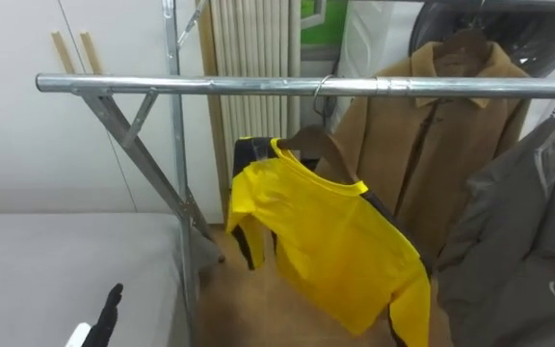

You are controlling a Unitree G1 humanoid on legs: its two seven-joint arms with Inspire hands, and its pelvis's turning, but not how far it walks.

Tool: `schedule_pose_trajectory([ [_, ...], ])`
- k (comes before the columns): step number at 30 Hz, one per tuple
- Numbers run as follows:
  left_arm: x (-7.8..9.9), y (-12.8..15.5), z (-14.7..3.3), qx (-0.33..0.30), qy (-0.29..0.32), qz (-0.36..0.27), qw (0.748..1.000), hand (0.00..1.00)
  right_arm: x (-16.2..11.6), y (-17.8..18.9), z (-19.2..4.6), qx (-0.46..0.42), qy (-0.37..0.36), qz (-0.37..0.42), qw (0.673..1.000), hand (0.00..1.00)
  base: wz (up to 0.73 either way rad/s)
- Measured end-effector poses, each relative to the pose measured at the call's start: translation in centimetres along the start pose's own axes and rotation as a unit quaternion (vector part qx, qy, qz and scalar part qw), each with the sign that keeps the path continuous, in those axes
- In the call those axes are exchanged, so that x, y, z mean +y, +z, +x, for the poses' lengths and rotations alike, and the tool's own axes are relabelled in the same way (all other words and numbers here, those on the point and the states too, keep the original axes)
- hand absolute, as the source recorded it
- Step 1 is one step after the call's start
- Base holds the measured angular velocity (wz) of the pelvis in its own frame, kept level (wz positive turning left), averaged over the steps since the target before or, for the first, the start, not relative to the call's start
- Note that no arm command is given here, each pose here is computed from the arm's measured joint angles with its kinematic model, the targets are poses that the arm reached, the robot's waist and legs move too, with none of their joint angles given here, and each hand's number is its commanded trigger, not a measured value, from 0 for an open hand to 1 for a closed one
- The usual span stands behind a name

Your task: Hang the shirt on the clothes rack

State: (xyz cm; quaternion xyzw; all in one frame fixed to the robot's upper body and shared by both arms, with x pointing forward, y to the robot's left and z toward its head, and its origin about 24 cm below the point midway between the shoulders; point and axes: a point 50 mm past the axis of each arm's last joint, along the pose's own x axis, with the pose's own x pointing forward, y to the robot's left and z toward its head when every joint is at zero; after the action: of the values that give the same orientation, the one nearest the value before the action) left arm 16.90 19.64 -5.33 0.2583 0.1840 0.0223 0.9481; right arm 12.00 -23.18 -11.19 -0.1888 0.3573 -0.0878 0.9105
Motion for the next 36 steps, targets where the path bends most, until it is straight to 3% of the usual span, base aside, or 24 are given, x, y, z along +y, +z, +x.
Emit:
schedule_pose_trajectory([
  [5, -0.5, -1.3, -0.3, 0.017, -0.005, -0.003, 1.000, 0.00, 0.3, -2.8, -0.4, 0.061, 0.010, 0.027, 0.998, 0.00, -0.01],
  [17, -0.9, -1.2, -0.4, 0.002, 0.003, -0.014, 1.000, 0.00, 1.1, -7.5, -2.0, 0.176, 0.054, 0.141, 0.973, 0.00, 0.00],
  [26, -2.0, -5.2, -1.7, 0.087, -0.019, 0.000, 0.996, 0.00, 1.2, -8.6, -2.2, 0.218, 0.061, 0.178, 0.958, 0.00, 0.04],
  [36, -2.0, -5.8, -2.0, 0.099, -0.017, 0.004, 0.995, 0.00, 1.5, -9.2, -2.7, 0.233, 0.077, 0.204, 0.948, 0.00, 0.06],
])
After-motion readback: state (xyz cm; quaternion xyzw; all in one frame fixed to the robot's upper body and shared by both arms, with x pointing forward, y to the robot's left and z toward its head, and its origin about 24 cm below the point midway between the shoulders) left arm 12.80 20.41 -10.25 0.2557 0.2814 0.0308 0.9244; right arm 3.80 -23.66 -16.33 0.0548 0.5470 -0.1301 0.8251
